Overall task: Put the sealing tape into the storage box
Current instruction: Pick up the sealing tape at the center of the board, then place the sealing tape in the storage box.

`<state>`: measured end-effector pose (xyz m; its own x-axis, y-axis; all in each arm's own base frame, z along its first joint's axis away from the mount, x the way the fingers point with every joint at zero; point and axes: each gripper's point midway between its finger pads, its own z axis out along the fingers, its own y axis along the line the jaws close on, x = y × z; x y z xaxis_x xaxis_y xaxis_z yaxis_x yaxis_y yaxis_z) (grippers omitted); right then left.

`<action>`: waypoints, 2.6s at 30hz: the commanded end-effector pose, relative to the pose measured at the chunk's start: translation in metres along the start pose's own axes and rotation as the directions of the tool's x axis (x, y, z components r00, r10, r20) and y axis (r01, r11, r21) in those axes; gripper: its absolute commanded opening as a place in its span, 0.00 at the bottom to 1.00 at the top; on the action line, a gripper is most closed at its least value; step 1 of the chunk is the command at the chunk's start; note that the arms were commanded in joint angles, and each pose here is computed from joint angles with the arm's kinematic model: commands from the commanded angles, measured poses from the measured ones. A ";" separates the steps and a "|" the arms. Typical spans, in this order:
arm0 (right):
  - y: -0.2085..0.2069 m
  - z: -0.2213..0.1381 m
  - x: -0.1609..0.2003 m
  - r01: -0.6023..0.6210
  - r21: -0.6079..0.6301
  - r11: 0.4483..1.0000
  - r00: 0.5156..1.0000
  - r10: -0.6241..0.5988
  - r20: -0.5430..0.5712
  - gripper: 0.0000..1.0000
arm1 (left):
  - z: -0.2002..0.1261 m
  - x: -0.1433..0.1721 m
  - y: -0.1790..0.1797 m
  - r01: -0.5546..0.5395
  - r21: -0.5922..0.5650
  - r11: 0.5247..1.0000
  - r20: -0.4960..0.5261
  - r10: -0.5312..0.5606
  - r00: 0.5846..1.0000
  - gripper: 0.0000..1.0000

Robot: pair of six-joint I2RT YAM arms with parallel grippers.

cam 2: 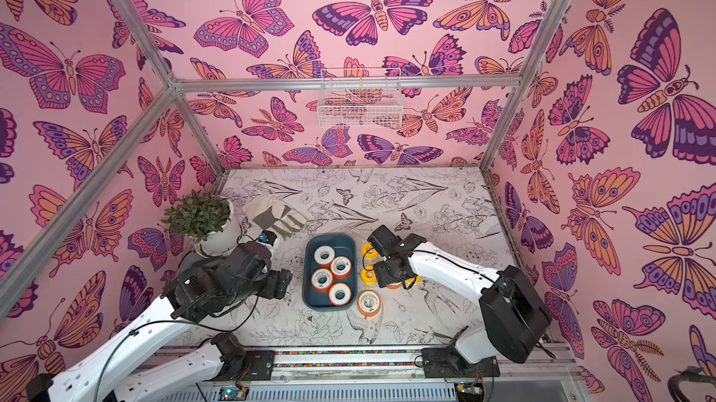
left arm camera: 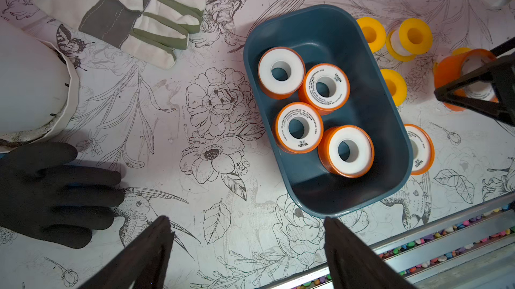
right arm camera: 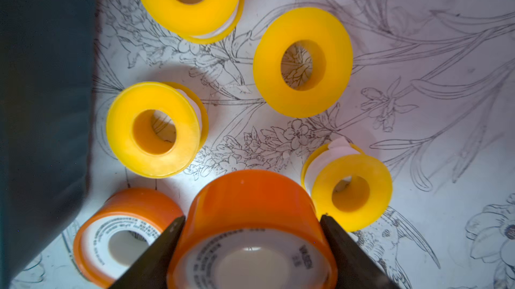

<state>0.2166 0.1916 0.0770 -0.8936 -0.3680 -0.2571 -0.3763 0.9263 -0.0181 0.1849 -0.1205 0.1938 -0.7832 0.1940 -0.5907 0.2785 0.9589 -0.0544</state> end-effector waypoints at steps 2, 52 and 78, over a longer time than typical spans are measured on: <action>-0.007 -0.029 -0.012 0.019 0.039 0.999 0.999 -0.021 0.047 0.62 | 0.002 0.002 0.002 -0.009 -0.001 1.000 0.000 0.009 1.000 0.89; 0.176 0.019 -0.146 0.305 -0.235 0.923 0.949 -0.316 -0.009 0.60 | -0.005 -0.001 0.009 0.020 -0.010 1.000 0.040 -0.019 0.999 0.89; 0.187 0.051 -0.144 0.323 -0.214 0.922 0.939 -0.341 -0.051 0.64 | -0.003 -0.001 0.009 0.018 -0.012 1.000 0.027 -0.018 0.999 0.89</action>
<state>0.2891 0.4193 0.0648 -0.7315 -0.6526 -0.1976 -0.6788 0.7243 0.1207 0.1851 -0.1144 0.2013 -0.7698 0.1629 -0.6172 0.2617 0.9624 -0.0724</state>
